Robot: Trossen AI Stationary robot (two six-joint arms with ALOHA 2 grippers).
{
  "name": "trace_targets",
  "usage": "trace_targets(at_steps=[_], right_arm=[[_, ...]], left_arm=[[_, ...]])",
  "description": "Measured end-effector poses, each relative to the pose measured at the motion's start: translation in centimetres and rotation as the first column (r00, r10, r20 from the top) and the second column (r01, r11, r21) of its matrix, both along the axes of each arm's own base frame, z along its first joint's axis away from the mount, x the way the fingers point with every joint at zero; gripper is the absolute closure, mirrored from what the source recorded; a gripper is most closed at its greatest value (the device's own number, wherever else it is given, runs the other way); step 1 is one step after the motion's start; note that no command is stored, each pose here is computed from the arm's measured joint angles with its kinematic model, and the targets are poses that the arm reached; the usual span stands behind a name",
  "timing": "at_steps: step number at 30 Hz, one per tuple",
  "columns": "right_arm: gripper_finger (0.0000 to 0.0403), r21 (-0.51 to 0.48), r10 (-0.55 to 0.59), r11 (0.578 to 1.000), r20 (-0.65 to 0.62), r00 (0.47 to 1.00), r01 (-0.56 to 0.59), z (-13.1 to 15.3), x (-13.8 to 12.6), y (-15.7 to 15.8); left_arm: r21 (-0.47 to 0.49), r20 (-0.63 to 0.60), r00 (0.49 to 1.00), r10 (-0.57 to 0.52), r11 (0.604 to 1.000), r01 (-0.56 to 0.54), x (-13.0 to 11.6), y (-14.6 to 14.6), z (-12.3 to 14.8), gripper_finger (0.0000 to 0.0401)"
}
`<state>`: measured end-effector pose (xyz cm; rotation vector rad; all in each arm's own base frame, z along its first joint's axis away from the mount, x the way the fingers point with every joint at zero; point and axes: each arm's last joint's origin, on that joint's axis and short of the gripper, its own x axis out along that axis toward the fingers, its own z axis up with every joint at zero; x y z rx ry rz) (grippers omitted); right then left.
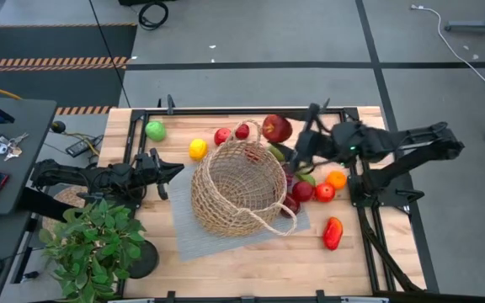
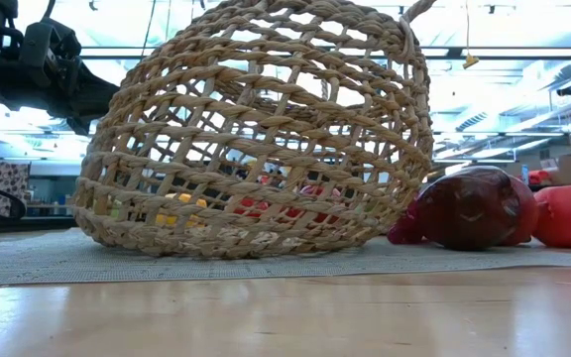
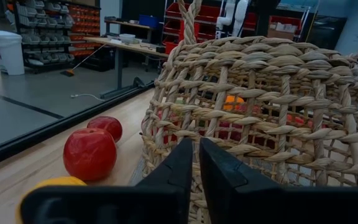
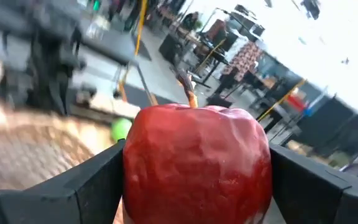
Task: Build produce basket
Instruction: Put the red apple into the basket
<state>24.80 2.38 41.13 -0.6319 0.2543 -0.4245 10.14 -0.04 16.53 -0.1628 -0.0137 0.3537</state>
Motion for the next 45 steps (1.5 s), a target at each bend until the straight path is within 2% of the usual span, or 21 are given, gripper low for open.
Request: trace_targets(at_steps=[2, 5, 11, 15, 21, 29, 33, 36, 39, 42, 45], right_arm=[[0.0054, -0.120, -0.007, 0.993, -0.081, 0.997, -0.003, -0.5, 0.6, 0.1], [0.0054, -0.243, -0.015, 0.970, -0.165, 0.986, -0.026, -1.1, 1.4, 0.5], [0.0054, -0.370, -0.010, 0.926, -0.224, 0.975, -0.076, -1.3, 1.9, 1.5], [0.0054, -0.402, -0.025, 0.913, -0.216, 0.976, -0.066, -1.0, 1.6, 2.2], [0.0054, -0.332, 0.003, 0.942, -0.142, 0.990, -0.051, -0.2, 0.5, 2.7], [0.0054, -0.310, 0.049, 0.947, -0.108, 0.993, -0.080, 0.2, 0.1, 3.3], [0.0054, -0.240, 0.039, 0.969, -0.072, 0.997, -0.055, 0.2, 0.1, 3.3], [0.0054, -0.168, 0.000, 0.986, -0.031, 1.000, -0.005, 0.2, 0.1, 3.0], [0.0054, -0.053, -0.078, 0.995, 0.042, 0.996, 0.080, 0.3, 0.0, 2.6], [0.0054, 0.049, -0.204, 0.979, 0.088, 0.975, 0.200, 0.2, 0.0, 1.9], [0.0054, 0.131, -0.313, 0.944, 0.070, 0.947, 0.303, -0.7, -0.1, 0.8]], left_arm=[[0.000, 0.000, 1.000, 0.000, 1.000, 0.000, 0.0, 0.0, 0.0, 0.0361], [0.000, 0.000, 1.000, 0.000, 1.000, 0.000, 0.0, 0.0, 0.0, 0.0362], [0.000, 0.000, 1.000, 0.000, 1.000, 0.000, 0.0, 0.0, 0.0, 0.0369], [0.000, 0.000, 1.000, 0.000, 1.000, 0.000, 0.0, 0.0, 0.0, 0.0366], [0.000, 0.000, 1.000, 0.000, 1.000, 0.000, 0.0, 0.0, 0.0, 0.0361], [0.000, 0.000, 1.000, 0.000, 1.000, 0.000, 0.0, 0.0, 0.0, 0.0369], [0.000, 0.000, 1.000, 0.000, 1.000, 0.000, 0.0, 0.0, 0.0, 0.0364], [0.000, 0.000, 1.000, 0.000, 1.000, 0.000, 0.0, 0.0, 0.0, 0.0361], [0.000, 0.000, 1.000, 0.000, 1.000, 0.000, 0.0, 0.0, 0.0, 0.0362], [0.000, 0.000, 1.000, 0.000, 1.000, 0.000, 0.0, 0.0, 0.0, 0.0366], [0.000, 0.000, 1.000, 0.000, 1.000, 0.000, 0.0, 0.0, 0.0, 0.0369]])
